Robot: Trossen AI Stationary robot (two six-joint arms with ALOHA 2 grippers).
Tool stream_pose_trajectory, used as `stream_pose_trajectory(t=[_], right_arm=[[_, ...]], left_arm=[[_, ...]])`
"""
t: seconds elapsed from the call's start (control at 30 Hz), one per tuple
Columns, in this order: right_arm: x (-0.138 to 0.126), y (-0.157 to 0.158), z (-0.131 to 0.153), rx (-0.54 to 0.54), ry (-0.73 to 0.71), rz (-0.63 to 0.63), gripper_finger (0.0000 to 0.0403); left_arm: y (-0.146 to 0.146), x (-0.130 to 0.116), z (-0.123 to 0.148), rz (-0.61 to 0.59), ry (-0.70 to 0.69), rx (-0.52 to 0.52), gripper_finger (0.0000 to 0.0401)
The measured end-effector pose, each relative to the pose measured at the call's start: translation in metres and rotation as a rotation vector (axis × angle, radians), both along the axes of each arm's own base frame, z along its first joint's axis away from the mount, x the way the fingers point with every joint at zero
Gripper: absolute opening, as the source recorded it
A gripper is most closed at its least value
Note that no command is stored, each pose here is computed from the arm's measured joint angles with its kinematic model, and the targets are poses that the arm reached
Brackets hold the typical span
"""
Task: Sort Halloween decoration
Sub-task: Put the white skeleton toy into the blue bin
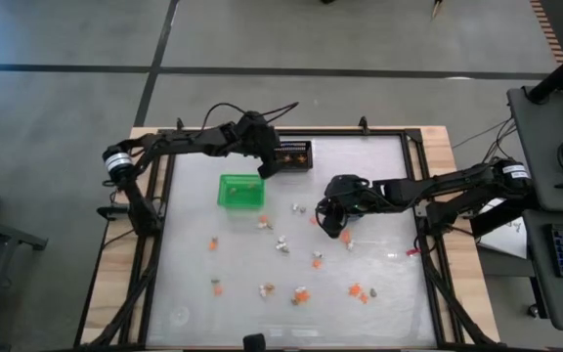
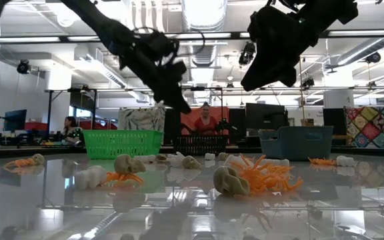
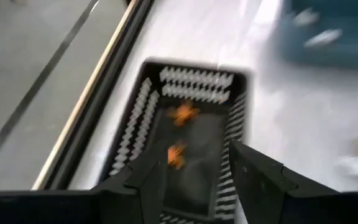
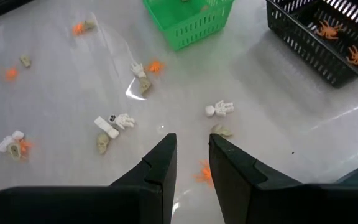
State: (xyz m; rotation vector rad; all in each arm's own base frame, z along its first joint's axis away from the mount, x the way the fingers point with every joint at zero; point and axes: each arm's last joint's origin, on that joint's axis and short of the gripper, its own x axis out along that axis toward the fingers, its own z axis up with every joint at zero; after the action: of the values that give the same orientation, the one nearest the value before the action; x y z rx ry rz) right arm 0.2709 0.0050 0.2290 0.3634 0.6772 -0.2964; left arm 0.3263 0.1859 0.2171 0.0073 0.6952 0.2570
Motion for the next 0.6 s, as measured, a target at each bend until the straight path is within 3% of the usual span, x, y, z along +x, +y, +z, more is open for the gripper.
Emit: stream_pose_trajectory(t=[0.3,0.6], right_arm=[[0.004,0.0,0.01,0.022,-0.038,-0.018,0.0084],[0.008,0.0,0.02,0.03,-0.068,-0.023,0.0084]], left_arm=[[-0.053,-0.019,0.041,-0.068,-0.145,-0.032,0.0151],[-0.112,-0.048,0.06,-0.096,-0.281,-0.049,0.0134]])
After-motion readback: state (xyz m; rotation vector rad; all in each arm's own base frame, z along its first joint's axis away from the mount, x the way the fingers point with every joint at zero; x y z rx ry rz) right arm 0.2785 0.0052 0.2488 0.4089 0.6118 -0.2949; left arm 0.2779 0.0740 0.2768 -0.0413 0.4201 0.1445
